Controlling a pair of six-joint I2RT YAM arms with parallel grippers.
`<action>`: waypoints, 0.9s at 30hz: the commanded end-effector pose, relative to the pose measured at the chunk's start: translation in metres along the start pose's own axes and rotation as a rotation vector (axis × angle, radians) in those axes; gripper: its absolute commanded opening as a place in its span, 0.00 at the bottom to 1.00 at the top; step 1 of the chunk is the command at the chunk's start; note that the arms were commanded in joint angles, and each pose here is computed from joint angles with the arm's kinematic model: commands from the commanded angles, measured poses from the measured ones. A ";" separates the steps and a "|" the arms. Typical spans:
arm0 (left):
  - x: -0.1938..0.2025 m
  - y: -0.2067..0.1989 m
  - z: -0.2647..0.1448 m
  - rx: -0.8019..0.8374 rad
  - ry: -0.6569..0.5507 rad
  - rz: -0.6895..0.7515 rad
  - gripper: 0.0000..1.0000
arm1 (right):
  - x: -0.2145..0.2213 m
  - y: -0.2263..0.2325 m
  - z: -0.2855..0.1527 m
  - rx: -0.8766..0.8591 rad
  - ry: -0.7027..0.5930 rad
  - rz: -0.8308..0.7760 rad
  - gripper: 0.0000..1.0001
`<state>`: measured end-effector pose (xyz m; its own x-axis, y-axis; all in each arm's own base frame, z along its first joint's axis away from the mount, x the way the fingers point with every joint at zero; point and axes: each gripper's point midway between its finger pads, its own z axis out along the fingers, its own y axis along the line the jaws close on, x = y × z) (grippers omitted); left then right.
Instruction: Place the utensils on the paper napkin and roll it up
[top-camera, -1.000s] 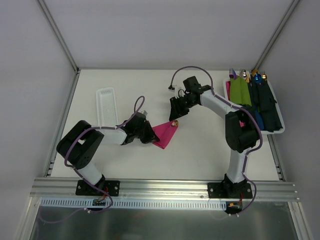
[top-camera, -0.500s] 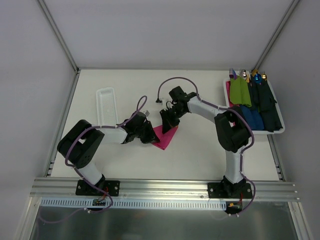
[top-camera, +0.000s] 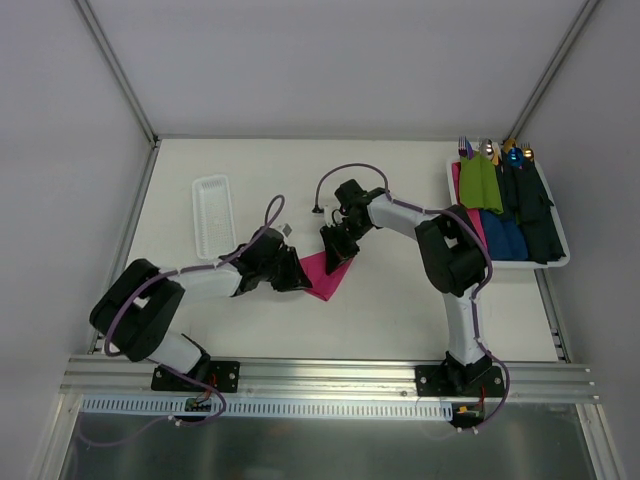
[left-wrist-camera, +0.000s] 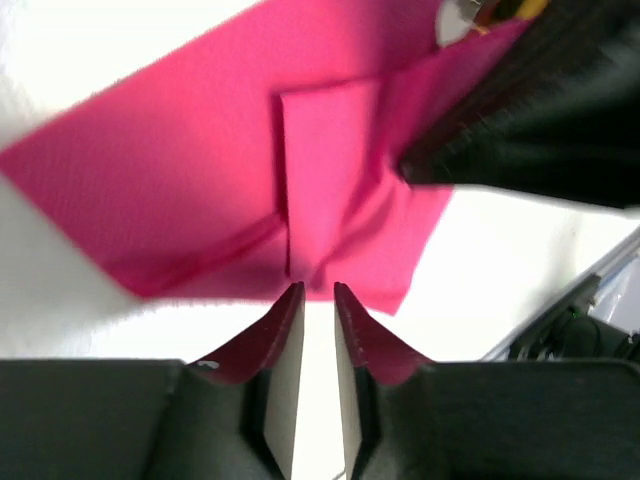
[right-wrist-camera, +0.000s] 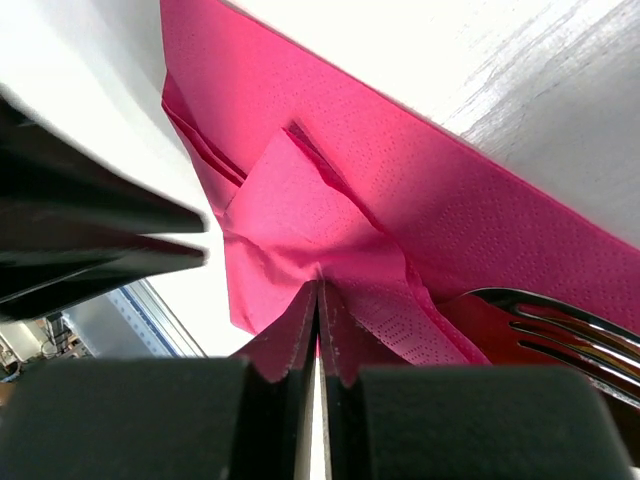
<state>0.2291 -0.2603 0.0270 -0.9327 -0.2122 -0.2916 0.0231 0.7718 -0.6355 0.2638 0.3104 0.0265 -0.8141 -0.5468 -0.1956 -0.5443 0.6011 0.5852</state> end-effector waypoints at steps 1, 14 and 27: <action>-0.012 -0.010 -0.024 0.037 -0.091 0.068 0.20 | 0.021 -0.030 0.015 0.127 0.087 0.040 0.04; -0.018 -0.044 -0.016 0.177 -0.129 -0.035 0.25 | 0.024 -0.030 0.016 0.136 0.097 0.047 0.02; 0.015 0.015 0.032 -0.030 -0.035 -0.236 0.13 | 0.030 -0.027 0.016 0.123 0.108 0.066 0.02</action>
<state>0.2333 -0.2846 0.0174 -0.9086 -0.3700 -0.1936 -0.1172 0.6709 -0.7322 0.2647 0.3101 0.0248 -0.8316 -0.5277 -0.1731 -0.5202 0.6309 0.5757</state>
